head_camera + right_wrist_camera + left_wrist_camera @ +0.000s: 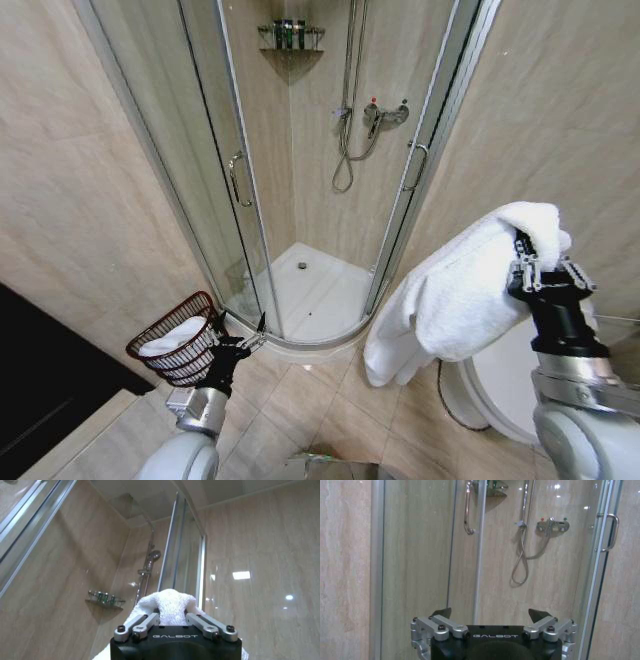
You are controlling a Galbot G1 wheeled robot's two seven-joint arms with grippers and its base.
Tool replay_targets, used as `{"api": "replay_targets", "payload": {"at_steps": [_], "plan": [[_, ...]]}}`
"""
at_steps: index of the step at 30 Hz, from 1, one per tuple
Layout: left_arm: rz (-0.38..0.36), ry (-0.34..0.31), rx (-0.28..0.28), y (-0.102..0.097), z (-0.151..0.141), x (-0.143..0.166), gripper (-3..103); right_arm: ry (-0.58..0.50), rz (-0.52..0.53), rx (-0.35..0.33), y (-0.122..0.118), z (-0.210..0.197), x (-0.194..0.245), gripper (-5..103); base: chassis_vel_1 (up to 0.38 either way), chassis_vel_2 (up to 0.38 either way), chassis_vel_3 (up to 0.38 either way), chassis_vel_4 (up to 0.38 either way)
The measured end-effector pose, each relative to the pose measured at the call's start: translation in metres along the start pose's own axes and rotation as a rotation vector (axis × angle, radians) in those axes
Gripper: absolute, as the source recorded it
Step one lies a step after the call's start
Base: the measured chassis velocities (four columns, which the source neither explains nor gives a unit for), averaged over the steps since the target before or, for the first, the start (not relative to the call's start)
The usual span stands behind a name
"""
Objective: Discard the used towel into the hamper.
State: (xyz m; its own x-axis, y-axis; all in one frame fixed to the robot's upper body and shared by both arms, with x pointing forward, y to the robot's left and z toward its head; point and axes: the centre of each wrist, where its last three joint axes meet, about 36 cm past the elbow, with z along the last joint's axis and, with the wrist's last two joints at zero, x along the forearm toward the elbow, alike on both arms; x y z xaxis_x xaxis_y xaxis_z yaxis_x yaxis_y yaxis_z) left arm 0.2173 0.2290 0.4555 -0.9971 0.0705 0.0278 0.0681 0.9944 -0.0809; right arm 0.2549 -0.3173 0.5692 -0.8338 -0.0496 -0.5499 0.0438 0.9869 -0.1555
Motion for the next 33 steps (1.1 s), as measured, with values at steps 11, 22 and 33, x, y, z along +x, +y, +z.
{"api": "replay_targets", "payload": {"at_steps": [11, 22, 33], "plan": [[0.000, 0.000, 0.000, 0.0000, 0.0000, 0.0000, 100, -0.003, 0.000, 0.002, -0.0008, -0.0002, 0.0002, 12, 0.000, 0.000, 0.000, 0.000], [0.000, 0.000, 0.000, 0.0000, 0.0000, 0.0000, 100, -0.006, 0.000, 0.001, -0.0005, -0.0001, 0.0005, 12, 0.000, 0.000, 0.000, 0.000], [0.000, 0.000, 0.000, 0.0000, 0.0000, 0.0000, 100, 0.001, 0.004, 0.000, 0.0003, 0.0008, 0.0032, 12, 0.000, 0.000, 0.000, 0.000]]}}
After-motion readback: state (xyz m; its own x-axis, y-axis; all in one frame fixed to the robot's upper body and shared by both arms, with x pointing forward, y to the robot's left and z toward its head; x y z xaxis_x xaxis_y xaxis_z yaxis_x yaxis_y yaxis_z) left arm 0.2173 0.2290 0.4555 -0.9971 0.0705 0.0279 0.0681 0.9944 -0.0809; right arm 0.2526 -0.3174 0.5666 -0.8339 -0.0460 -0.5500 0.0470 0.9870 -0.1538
